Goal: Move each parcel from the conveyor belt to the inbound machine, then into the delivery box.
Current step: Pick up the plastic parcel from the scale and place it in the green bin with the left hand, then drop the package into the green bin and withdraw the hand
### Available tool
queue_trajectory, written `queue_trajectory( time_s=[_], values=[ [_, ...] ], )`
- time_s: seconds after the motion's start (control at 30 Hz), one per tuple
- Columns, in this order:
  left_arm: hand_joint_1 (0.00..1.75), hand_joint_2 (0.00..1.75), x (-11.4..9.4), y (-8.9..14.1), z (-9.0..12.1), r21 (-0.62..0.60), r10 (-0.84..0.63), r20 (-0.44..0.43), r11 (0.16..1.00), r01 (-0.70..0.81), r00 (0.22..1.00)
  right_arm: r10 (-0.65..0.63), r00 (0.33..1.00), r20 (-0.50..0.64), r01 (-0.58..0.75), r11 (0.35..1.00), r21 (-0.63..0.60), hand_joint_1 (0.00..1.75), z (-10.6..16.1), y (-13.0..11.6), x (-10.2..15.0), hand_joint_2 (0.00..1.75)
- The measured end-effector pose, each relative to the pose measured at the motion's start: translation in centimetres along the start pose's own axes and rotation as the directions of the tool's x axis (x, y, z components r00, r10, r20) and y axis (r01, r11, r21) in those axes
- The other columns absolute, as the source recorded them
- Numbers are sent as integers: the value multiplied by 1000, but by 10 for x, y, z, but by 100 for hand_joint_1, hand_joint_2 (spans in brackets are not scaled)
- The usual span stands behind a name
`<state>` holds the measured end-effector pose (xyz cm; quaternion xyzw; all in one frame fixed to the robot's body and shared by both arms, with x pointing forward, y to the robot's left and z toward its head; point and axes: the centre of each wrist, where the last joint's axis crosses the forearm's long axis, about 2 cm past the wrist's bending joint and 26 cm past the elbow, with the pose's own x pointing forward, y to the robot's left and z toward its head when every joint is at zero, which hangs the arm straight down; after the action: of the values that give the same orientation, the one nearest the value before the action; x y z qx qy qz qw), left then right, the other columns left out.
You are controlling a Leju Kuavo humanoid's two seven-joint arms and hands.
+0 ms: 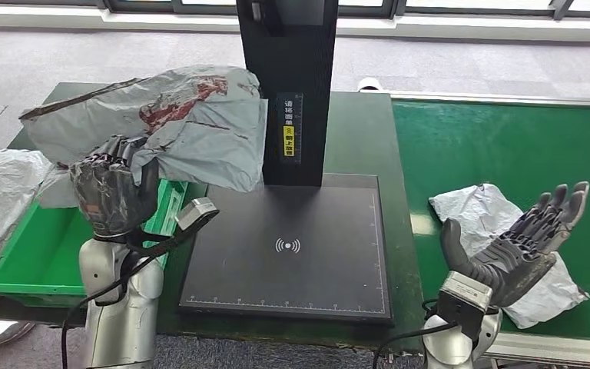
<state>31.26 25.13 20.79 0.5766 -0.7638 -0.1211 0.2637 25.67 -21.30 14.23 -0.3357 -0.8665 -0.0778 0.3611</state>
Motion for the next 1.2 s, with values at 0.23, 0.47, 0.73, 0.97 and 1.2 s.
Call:
queue_trajectory(
  time_s=[0.23,0.47,0.73,0.97,1.2],
  values=[
    [175,175,-92,16,35,4,-146,-143,989,148,979,6,1000,-16,-6,1000,2,0,7,-6,0,175],
    [175,175,-125,23,62,-35,-219,-303,975,219,927,9,1000,-20,-9,1000,7,0,10,-7,0,175],
    [0,175,-132,24,72,-73,-249,-341,968,239,907,10,1000,-20,-9,1000,7,0,10,-7,0,175],
    [0,175,-133,22,75,-86,-253,-354,967,238,900,10,1000,-21,-10,1000,8,0,10,-7,0,175],
    [0,175,-133,21,74,-83,-250,-364,968,237,897,11,1000,-20,-10,1000,9,0,10,-7,0,175]
  ],
)
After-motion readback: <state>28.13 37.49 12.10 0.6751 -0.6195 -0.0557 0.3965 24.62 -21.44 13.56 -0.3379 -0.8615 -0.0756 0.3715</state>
